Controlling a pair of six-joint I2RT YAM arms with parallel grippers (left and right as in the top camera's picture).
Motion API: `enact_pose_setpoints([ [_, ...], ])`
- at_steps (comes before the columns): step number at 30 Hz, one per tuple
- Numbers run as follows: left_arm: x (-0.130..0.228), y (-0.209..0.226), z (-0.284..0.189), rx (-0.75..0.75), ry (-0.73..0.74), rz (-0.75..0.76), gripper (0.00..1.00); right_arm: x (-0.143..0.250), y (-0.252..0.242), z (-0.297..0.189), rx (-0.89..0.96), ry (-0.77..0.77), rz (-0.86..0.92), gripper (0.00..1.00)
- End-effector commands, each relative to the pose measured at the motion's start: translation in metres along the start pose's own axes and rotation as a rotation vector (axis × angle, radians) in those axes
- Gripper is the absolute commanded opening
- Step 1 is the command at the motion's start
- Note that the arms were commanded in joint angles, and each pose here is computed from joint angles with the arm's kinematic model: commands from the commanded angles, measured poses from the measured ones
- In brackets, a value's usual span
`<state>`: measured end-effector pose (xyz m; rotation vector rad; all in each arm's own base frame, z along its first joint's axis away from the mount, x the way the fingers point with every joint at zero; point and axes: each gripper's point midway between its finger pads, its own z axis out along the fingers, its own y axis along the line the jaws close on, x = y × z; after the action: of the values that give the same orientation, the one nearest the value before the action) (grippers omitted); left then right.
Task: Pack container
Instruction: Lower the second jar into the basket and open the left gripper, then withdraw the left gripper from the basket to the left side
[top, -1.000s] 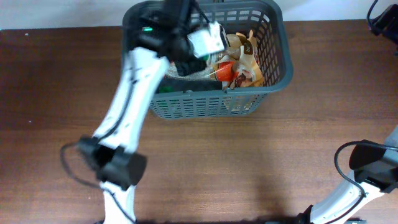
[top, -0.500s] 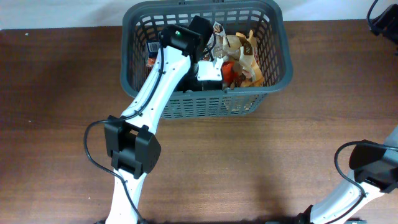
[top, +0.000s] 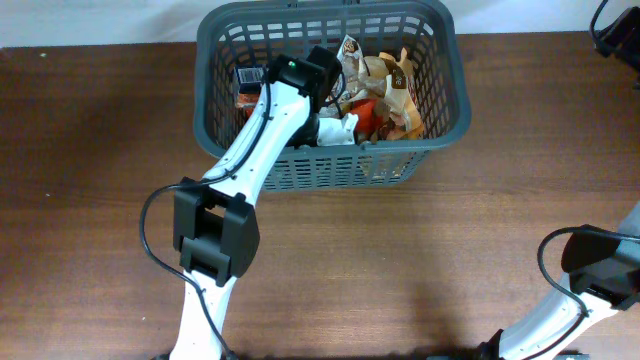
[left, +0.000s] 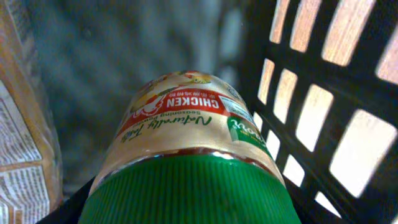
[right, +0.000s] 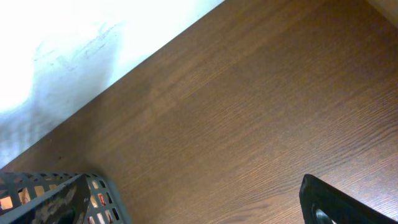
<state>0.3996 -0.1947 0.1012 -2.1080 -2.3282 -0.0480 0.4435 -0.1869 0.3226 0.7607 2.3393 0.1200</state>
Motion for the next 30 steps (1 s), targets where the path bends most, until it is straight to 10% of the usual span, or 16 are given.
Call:
enact_pose_setpoints([
  [1,-0.003,0.001,0.005,0.000,-0.003,0.019,0.94,0.001,0.000,0.002,-0.006,0.007,0.001,0.99],
  [7,0.010,0.033,-0.032,-0.191,0.054,-0.180,0.99,0.001,0.000,0.002,-0.006,0.007,0.000,0.99],
  [17,0.013,0.067,-0.221,-0.583,-0.371,-0.562,0.99,0.001,0.000,0.002,-0.006,0.007,0.000,0.99],
  [23,0.117,0.081,-0.310,-0.754,-0.592,-1.019,0.99,0.001,0.000,0.002,-0.006,0.007,0.001,0.99],
  [30,0.268,0.087,-0.285,-0.672,-0.602,-1.569,0.99,0.001,0.000,0.002,-0.006,0.007,0.001,0.99],
])
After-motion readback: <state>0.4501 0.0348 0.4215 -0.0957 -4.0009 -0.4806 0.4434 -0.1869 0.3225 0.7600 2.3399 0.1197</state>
